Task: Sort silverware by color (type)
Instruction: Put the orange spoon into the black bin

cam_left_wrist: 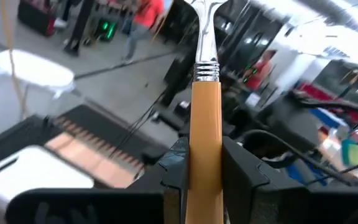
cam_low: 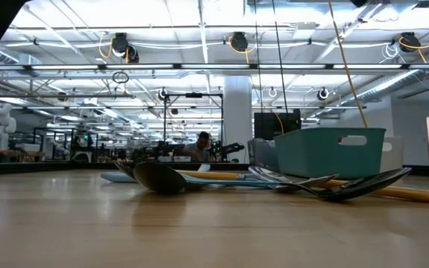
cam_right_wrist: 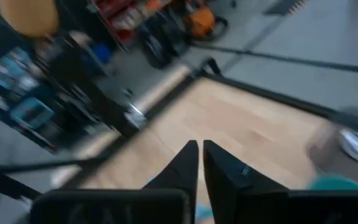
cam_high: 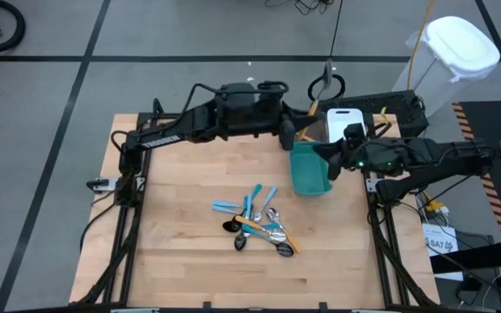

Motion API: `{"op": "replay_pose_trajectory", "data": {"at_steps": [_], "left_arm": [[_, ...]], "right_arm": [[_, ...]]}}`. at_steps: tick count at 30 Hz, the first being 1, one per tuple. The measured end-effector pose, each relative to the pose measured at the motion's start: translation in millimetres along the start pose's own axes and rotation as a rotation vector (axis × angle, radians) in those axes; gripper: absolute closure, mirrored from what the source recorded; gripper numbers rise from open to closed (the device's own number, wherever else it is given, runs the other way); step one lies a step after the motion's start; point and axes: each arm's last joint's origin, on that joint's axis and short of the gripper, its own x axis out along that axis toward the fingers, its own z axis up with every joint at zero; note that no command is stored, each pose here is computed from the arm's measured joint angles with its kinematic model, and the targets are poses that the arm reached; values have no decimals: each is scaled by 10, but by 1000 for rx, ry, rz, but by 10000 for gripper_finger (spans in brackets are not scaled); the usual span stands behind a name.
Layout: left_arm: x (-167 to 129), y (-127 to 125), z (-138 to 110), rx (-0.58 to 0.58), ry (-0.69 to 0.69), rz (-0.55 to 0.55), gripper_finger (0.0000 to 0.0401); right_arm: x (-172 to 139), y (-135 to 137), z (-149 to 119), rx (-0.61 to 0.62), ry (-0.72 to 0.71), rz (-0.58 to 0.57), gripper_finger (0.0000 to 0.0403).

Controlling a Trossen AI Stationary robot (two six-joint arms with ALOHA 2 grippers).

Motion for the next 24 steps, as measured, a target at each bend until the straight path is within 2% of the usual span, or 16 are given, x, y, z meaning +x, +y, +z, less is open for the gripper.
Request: {"op": "replay_pose_trajectory", "data": {"at_steps": [5,10,13,19,24], "left_arm": [[-3,-69,38,-10,-48,-56,338],[21,-97,13,-11,-57,-71,338],[21,-107,8,-4,-57,-74,338],[21,-109,9,5,-59,-76,338],[65,-98,-22,-5,-59,-85,338]], "right_arm": [[-60,74,126,32,-90,124,331],[-78,95,161,75,-112,161,282],[-88,136,192,103,-117,231,261],[-115,207,263,119,-151,350,238],[-120,214,274,96,-165,356,233]]}}
